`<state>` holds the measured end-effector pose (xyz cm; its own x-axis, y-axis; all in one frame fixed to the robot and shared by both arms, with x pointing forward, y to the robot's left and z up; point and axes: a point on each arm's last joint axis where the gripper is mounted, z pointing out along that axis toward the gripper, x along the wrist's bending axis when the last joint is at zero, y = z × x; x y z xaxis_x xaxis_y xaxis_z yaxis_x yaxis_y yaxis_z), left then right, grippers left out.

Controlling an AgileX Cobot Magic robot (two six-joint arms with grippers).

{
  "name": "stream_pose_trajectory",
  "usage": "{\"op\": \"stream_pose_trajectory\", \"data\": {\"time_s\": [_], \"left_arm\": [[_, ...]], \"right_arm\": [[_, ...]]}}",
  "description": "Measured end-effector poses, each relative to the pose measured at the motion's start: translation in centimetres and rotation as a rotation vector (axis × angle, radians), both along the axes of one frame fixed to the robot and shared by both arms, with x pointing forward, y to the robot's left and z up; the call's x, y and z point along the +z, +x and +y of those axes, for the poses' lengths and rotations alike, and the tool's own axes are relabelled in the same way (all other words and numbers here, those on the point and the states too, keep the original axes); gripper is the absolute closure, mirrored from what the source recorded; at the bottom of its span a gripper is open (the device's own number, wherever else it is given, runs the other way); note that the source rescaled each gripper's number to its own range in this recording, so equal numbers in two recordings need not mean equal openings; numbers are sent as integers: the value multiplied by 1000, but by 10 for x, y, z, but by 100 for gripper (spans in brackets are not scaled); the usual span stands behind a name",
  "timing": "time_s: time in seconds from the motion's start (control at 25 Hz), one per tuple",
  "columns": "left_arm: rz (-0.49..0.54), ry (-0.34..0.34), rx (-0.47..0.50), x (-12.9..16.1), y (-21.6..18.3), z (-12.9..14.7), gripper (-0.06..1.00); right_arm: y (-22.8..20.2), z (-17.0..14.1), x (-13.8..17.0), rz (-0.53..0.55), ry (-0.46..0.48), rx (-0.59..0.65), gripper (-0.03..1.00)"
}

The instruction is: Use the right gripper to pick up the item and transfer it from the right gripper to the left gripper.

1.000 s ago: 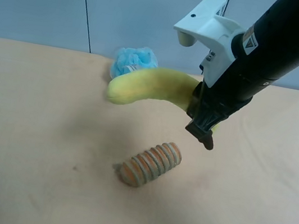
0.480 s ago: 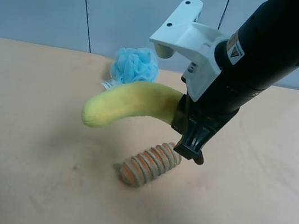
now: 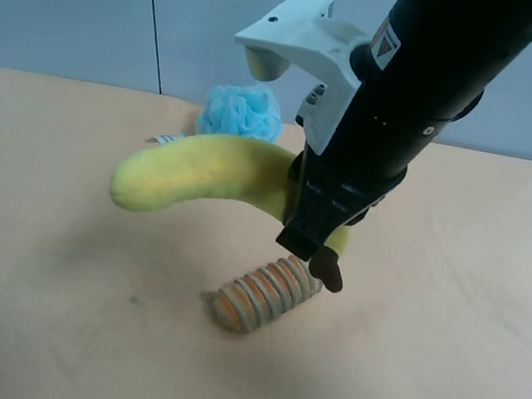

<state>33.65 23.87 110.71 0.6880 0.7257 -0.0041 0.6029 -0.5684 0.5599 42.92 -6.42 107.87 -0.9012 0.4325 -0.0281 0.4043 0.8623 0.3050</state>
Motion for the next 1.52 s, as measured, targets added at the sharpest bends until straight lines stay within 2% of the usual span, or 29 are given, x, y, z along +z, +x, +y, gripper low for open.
{"op": "stream_pose_trajectory", "data": {"time_s": [0.24, 0.52, 0.84, 1.28, 1.52], "left_arm": [[50, 95, -114, -13, 16, -21, -1], [15, 161, -192, -9, 39, -50, -1], [7, 152, -196, -9, 67, -74, -1], [-2, 160, -327, -11, 67, -113, -1], [-8, 177, -342, -20, 73, -123, 0]], "right_arm": [[14, 18, -7, 53, -32, -38, 97], [23, 29, -10, 61, -34, -38, 97], [22, 40, -17, 102, -23, -30, 97], [24, 47, -20, 104, 28, -33, 97], [23, 49, -20, 121, 44, -35, 97]]}}
